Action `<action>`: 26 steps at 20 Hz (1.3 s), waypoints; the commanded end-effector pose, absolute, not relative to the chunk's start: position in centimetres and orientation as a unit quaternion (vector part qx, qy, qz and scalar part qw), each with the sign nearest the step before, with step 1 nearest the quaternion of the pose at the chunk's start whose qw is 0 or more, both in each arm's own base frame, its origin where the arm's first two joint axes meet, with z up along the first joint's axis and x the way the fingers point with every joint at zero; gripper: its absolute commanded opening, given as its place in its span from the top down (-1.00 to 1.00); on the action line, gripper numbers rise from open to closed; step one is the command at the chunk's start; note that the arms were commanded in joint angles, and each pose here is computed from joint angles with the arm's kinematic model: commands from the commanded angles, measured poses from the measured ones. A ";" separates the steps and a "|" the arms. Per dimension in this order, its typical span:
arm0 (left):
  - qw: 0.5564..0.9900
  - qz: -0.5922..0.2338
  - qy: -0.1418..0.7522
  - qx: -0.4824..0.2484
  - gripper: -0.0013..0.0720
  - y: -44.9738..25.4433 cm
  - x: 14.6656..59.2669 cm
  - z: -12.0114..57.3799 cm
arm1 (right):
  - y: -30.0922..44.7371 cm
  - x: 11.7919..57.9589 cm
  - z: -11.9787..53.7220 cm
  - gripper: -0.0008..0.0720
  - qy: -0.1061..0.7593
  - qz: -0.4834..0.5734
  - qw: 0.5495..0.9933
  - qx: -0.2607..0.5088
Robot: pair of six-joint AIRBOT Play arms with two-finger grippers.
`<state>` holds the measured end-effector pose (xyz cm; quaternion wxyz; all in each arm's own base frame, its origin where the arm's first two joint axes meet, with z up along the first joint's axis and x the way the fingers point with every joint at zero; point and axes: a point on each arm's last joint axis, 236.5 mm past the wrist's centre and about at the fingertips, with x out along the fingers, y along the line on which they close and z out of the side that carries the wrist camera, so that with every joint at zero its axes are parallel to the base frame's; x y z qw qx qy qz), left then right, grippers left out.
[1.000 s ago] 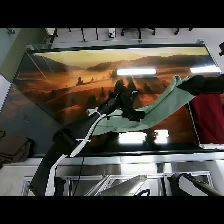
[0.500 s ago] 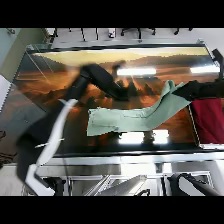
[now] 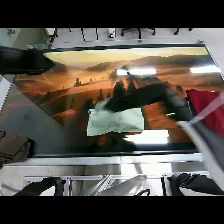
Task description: Fold the shirts.
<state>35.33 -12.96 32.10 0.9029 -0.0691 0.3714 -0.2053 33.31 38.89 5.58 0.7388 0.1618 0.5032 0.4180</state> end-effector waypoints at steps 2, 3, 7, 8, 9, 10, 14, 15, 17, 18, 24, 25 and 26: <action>0.922 -0.160 0.345 -0.075 0.92 -9.1 32.4 32.0 | 46.2 29.9 -5.0 -0.85 0.564 0.402 0.709 0.130; 0.922 -0.154 0.347 -0.076 0.92 -8.6 31.9 31.2 | 44.3 30.9 -4.8 -0.85 0.576 0.398 0.703 0.122; 0.926 -0.127 0.342 -0.092 0.92 -7.0 30.8 29.2 | 31.2 37.3 1.1 -0.85 0.595 0.348 0.704 0.169; 0.927 -0.123 0.342 -0.095 0.92 -6.7 30.5 28.9 | 27.0 38.6 2.5 -0.85 0.594 0.326 0.713 0.178; 0.926 -0.119 0.344 -0.096 0.92 -6.5 30.2 28.4 | 22.6 39.6 3.4 -0.85 0.593 0.298 0.726 0.182; 0.926 -0.116 0.345 -0.098 0.92 -6.3 29.9 28.1 | 18.5 40.4 3.8 -0.85 0.594 0.266 0.737 0.182; 0.927 -0.120 0.343 -0.095 0.92 -6.5 28.3 28.2 | 8.7 39.5 0.5 -0.85 0.621 0.178 0.725 0.238; 0.928 -0.124 0.338 -0.093 0.92 -6.7 28.0 28.4 | 8.8 38.9 -1.0 -0.86 0.625 0.182 0.714 0.256; 0.929 -0.134 0.333 -0.089 0.92 -7.3 27.5 28.8 | 10.4 37.7 -4.1 -0.93 0.633 0.204 0.690 0.285; 0.928 -0.140 0.333 -0.087 0.92 -7.7 27.4 28.8 | 11.1 37.3 -5.6 -0.93 0.641 0.209 0.678 0.293; 0.921 -0.178 0.338 -0.078 0.92 -10.0 26.6 28.8 | 16.3 35.5 -11.5 -0.93 0.687 0.233 0.624 0.290; 0.920 -0.184 0.338 -0.075 0.92 -10.4 26.5 28.8 | 17.1 35.5 -12.1 -0.93 0.688 0.233 0.626 0.283; 0.919 -0.189 0.339 -0.074 0.92 -10.6 26.4 28.8 | 17.7 35.6 -12.3 -0.93 0.686 0.235 0.630 0.278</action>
